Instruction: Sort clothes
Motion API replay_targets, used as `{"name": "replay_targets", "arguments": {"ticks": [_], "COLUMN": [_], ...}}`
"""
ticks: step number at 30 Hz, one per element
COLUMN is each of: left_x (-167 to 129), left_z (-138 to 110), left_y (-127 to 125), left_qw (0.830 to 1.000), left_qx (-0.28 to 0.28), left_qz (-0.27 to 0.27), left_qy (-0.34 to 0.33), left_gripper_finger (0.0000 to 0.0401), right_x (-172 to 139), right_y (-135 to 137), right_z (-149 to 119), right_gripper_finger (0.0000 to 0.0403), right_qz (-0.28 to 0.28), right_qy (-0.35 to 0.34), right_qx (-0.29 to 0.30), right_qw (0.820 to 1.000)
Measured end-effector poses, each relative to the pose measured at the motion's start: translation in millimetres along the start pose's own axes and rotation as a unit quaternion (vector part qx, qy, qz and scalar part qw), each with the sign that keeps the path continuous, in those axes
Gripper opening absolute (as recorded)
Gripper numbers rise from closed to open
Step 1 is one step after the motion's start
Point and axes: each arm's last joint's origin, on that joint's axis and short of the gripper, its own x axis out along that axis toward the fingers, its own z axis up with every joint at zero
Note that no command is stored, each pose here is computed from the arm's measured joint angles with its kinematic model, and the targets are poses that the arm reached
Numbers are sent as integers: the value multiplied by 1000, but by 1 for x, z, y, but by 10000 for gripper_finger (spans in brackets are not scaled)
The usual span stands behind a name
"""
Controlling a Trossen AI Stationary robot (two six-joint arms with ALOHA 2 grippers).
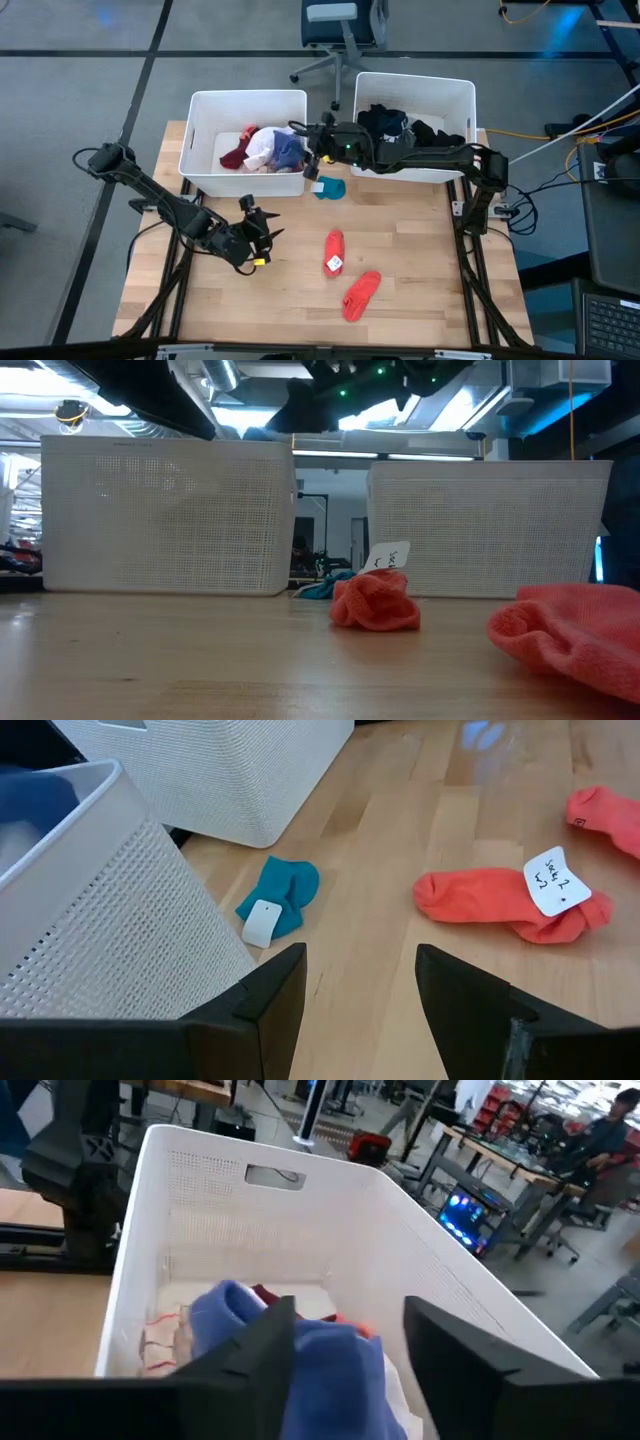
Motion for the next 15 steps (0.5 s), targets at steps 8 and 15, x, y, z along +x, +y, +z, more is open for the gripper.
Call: {"name": "replay_targets", "arguments": {"ticks": [8, 15], "left_x": [0, 0], "left_z": [0, 0], "left_y": [0, 0], "left_qw": [1000, 1000], "left_qx": [0, 1], "left_qz": [-1, -1], "left_qy": [0, 0], "left_gripper_finger": [180, 180], "right_x": [-19, -76], "right_y": [15, 39], "right_z": [14, 46], "right_gripper_finger": [243, 245], "right_qz": [-29, 36], "right_qy": [38, 83], "right_qx": [-12, -18], "right_qw": [999, 996]}}
